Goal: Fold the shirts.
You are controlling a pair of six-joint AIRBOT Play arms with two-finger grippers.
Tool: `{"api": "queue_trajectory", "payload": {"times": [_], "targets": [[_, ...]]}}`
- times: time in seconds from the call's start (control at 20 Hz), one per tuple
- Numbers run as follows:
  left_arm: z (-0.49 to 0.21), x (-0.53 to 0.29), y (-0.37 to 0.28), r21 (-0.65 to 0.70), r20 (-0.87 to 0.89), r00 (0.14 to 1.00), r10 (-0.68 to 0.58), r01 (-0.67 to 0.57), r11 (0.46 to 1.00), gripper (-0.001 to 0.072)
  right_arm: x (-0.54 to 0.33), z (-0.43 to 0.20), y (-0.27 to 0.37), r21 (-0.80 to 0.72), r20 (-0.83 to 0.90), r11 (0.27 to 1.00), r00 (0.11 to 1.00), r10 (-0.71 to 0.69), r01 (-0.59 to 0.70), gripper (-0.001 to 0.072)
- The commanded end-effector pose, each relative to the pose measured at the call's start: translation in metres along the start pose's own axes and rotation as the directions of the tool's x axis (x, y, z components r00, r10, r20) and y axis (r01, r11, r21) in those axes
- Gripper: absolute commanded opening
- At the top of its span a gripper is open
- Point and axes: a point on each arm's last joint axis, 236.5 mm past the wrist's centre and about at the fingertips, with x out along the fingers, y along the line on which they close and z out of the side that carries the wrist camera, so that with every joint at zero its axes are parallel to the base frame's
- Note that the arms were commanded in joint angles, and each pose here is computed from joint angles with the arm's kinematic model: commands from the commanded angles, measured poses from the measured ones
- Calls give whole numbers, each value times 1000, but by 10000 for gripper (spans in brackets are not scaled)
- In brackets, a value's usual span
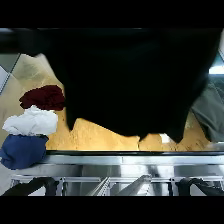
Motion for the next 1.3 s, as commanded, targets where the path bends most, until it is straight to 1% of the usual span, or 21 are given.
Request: {"api": "queue_trajectory", "payload": {"times": [0.0,0.15,0.2,0.25,0.3,0.35,0.4,0.5,0.6,0.7,0.75,0.85,0.95,1.0,1.05,1.15,1.2,1.25], "targets": [[-55,85,62,-116,-214,977,-19,-6,993,17,73,-101,-96,142,-221,988,975,-24,56,16],[-114,146,126,-258,-339,939,-53,-38,965,17,120,-194,-176,309,-329,935,942,-66,173,17],[-134,158,145,-303,-371,926,-66,-54,951,14,128,-216,-195,358,-343,911,936,-75,204,43],[-155,168,164,-347,-400,913,-77,-73,935,20,132,-230,-207,394,-351,893,934,-73,218,195],[-170,172,182,-384,-416,906,-83,-92,919,279,132,-237,-218,412,-355,881,932,-78,231,336],[-180,171,197,-413,-424,902,-87,-107,905,527,127,-237,-225,414,-356,878,931,-85,239,379],[-184,165,212,-448,-426,901,-88,-125,885,720,120,-231,-230,417,-348,876,933,-91,241,379],[-182,143,228,-499,-431,896,-105,-140,855,716,97,-213,-226,422,-343,882,938,-56,207,364],[-183,122,230,-536,-447,885,-133,-146,832,715,71,-212,-210,420,-399,892,917,13,170,270],[-196,111,217,-567,-490,849,-200,-136,812,715,45,-240,-191,452,-527,872,845,91,188,262],[-203,110,209,-586,-506,831,-232,-133,799,715,33,-258,-180,471,-584,858,801,129,205,220],[-226,121,190,-606,-536,797,-278,-134,784,715,16,-291,-154,525,-636,824,742,213,213,224],[-251,137,170,-606,-562,765,-314,-122,786,715,3,-320,-130,545,-659,810,708,254,217,226],[-260,146,164,-600,-572,755,-320,-119,791,715,-2,-332,-122,539,-670,814,696,259,216,260],[-266,155,163,-592,-571,761,-307,-122,797,715,-7,-344,-114,523,-689,825,676,260,216,371],[-260,170,169,-567,-551,795,-254,-133,813,714,-14,-372,-102,467,-756,858,598,265,211,453],[-252,175,173,-551,-537,812,-227,-134,824,715,-16,-386,-102,403,-801,892,551,235,205,526],[-243,177,175,-536,-524,826,-208,-131,834,715,-15,-397,-102,341,-835,919,512,201,197,525]]}}
